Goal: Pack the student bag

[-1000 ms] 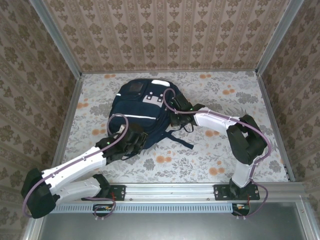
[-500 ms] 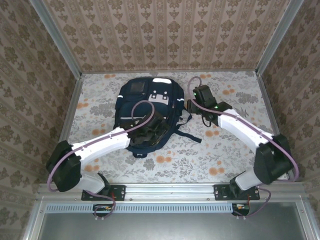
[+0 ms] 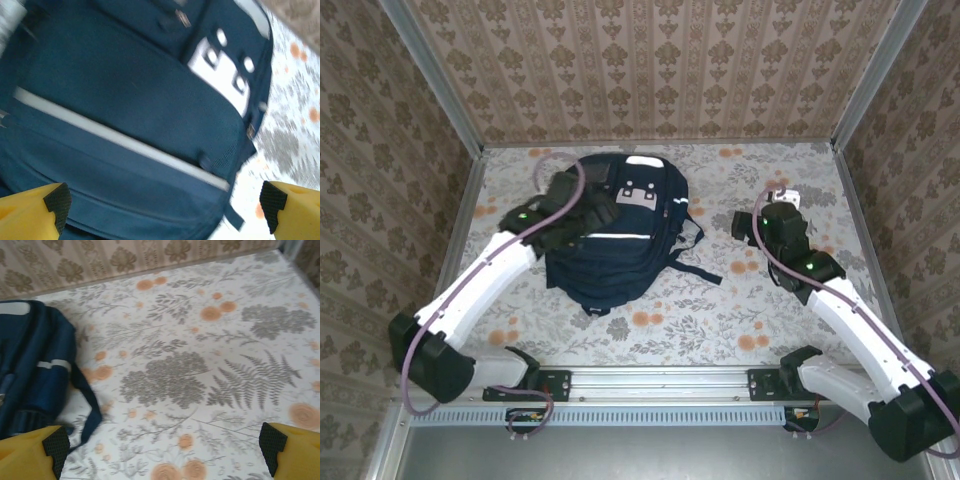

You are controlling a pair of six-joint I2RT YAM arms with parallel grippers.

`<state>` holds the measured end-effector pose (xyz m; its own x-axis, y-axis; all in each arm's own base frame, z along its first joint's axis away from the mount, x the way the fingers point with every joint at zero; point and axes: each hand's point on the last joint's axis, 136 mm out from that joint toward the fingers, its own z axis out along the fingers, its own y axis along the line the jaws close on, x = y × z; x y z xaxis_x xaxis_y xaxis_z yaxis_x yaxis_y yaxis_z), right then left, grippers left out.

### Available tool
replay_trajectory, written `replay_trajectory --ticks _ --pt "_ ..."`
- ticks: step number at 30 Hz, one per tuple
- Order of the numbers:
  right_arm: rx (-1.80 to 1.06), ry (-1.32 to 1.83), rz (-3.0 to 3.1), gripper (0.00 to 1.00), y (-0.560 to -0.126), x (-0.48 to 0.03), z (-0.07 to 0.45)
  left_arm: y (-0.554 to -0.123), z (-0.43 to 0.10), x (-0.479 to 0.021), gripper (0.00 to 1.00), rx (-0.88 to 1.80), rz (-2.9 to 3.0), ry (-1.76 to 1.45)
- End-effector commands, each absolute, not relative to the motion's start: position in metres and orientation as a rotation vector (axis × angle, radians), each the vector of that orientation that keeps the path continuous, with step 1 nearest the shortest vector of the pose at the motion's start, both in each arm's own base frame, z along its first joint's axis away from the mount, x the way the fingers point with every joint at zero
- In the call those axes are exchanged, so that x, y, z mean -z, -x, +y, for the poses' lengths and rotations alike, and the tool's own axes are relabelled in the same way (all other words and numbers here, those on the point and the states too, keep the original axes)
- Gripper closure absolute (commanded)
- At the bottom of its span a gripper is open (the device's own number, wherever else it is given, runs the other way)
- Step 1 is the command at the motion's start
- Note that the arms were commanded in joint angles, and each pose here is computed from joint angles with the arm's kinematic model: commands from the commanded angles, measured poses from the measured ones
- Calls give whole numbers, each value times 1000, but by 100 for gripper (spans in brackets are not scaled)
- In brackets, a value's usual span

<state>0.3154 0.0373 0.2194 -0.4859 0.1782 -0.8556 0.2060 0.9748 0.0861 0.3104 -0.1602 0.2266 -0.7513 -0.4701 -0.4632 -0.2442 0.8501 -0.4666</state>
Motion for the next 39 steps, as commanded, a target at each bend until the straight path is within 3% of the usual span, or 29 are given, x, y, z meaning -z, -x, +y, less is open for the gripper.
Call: replay_trajectory --ticks 1,7,14,25,39 --pt "186 -266 2015 0 -312 -220 14 -314 -97 -202 0 308 2481 423" --pt "338 -99 1938 0 -320 -184 7 -336 -3 -166 0 -58 2398 378" --pt "329 -171 1925 1 -344 -149 -8 -356 40 -123 0 -271 2235 293" --pt "267 -133 1881 0 -396 -116 -12 -399 17 -113 0 -190 1991 42" --pt "173 -189 1885 0 -394 -100 -24 -397 5 -95 0 -117 1924 -33"
